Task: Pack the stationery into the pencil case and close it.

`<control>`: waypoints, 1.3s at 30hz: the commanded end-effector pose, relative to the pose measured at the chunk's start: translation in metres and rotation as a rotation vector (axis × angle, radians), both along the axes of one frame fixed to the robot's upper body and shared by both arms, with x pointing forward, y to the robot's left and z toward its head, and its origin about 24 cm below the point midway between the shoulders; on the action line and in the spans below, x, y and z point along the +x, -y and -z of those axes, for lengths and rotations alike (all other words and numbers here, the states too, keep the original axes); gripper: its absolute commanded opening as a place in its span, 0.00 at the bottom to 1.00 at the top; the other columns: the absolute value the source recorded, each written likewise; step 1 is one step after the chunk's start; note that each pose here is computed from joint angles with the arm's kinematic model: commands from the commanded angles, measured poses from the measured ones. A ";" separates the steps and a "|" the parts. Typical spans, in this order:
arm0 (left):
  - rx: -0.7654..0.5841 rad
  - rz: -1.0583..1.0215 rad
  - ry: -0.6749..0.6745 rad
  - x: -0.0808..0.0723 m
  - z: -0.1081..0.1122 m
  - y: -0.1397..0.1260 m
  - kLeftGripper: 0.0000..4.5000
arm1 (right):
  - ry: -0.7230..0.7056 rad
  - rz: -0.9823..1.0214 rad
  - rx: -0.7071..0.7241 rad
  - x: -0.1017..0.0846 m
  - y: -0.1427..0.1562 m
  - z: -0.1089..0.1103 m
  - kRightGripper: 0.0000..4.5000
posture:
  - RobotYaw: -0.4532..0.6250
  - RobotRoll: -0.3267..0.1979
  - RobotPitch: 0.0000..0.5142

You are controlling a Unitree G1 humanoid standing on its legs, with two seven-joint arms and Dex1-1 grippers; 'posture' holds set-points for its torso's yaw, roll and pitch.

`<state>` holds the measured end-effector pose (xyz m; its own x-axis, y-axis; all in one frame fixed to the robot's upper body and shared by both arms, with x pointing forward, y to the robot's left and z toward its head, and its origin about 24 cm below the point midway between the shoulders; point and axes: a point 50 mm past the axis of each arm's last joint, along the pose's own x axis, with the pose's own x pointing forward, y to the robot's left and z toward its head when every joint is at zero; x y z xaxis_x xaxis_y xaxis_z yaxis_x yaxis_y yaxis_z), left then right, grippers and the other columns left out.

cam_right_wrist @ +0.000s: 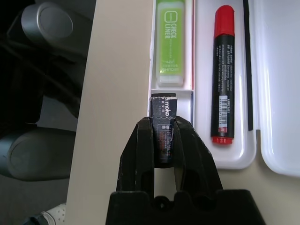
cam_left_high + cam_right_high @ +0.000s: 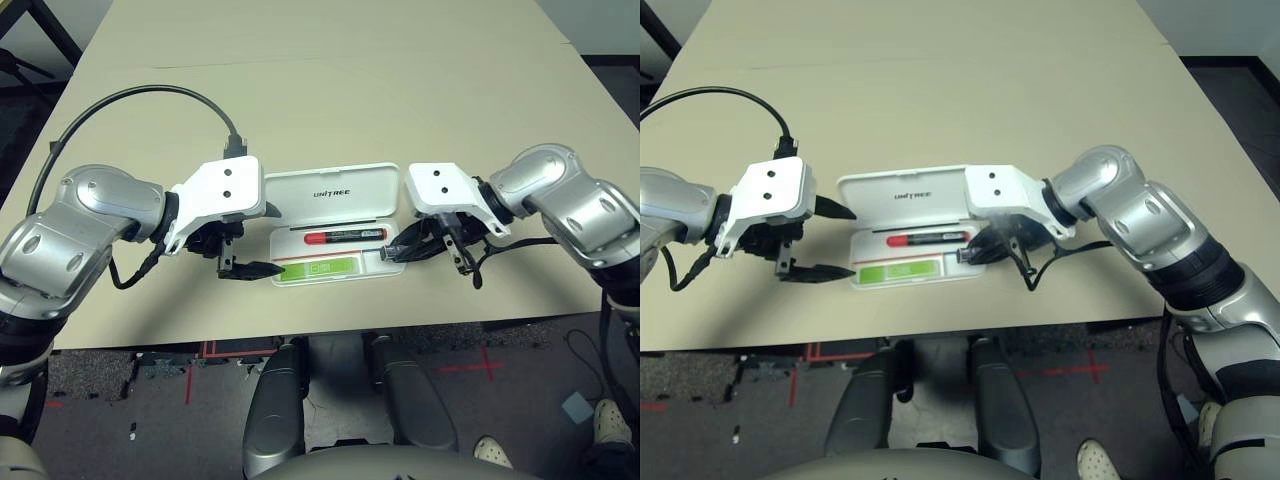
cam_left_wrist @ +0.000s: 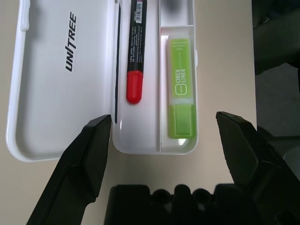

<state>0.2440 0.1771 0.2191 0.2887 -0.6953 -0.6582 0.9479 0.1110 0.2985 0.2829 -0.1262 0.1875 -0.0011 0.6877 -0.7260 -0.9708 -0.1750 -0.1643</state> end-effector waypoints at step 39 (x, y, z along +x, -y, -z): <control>0.010 -0.052 -0.016 0.001 0.010 -0.011 1.00 | -0.065 0.396 0.194 -0.021 0.100 -0.053 0.99 | 0.41 0.62 0.47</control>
